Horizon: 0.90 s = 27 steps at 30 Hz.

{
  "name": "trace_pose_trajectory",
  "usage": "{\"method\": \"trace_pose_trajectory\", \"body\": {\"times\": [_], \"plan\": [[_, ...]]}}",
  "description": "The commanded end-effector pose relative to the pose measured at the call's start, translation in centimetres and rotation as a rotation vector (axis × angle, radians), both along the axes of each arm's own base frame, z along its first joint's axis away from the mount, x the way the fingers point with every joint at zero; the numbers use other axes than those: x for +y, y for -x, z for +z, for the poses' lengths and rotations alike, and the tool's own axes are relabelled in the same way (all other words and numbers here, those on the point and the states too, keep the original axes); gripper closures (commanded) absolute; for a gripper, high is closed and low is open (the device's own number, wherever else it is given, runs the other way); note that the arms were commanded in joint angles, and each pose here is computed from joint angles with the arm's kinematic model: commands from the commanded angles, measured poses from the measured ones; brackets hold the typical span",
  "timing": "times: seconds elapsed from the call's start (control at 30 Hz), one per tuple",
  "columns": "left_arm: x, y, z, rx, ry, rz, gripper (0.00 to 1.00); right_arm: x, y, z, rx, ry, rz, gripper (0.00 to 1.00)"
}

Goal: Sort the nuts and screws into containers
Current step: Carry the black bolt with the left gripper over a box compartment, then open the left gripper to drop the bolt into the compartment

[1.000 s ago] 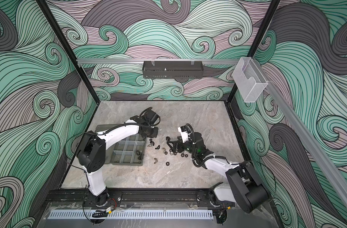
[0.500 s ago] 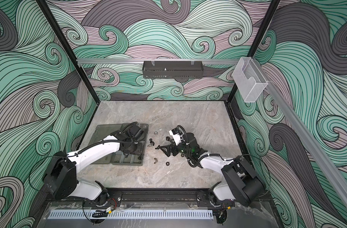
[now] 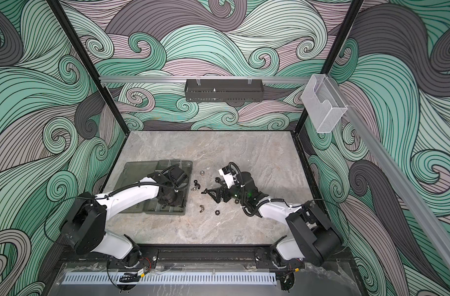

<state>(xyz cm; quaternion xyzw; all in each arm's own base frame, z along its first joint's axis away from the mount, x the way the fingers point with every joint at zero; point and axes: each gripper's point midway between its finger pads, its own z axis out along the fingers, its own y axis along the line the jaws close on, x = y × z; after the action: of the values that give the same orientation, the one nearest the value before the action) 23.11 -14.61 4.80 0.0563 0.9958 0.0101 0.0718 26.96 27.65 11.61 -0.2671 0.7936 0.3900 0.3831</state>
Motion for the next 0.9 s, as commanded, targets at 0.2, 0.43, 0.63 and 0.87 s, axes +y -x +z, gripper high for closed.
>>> {"method": "trace_pose_trajectory", "body": {"times": [0.2,0.43,0.63,0.87], "plan": [[0.0,-1.8,-0.9,-0.017,-0.047,0.019,0.84,0.6,-0.3,0.6,-0.027,0.002,0.021,0.01],[-0.1,-2.2,1.9,-0.121,0.013,0.009,0.7,0.6,-0.3,0.8,-0.024,-0.004,0.022,0.01],[-0.5,-2.5,3.9,-0.165,0.047,-0.014,0.69,0.1,-0.3,0.7,-0.035,0.006,0.004,0.01],[-3.0,-3.5,6.2,-0.255,0.182,-0.09,0.69,-0.7,-0.5,1.2,-0.058,0.017,-0.03,0.01]]}}
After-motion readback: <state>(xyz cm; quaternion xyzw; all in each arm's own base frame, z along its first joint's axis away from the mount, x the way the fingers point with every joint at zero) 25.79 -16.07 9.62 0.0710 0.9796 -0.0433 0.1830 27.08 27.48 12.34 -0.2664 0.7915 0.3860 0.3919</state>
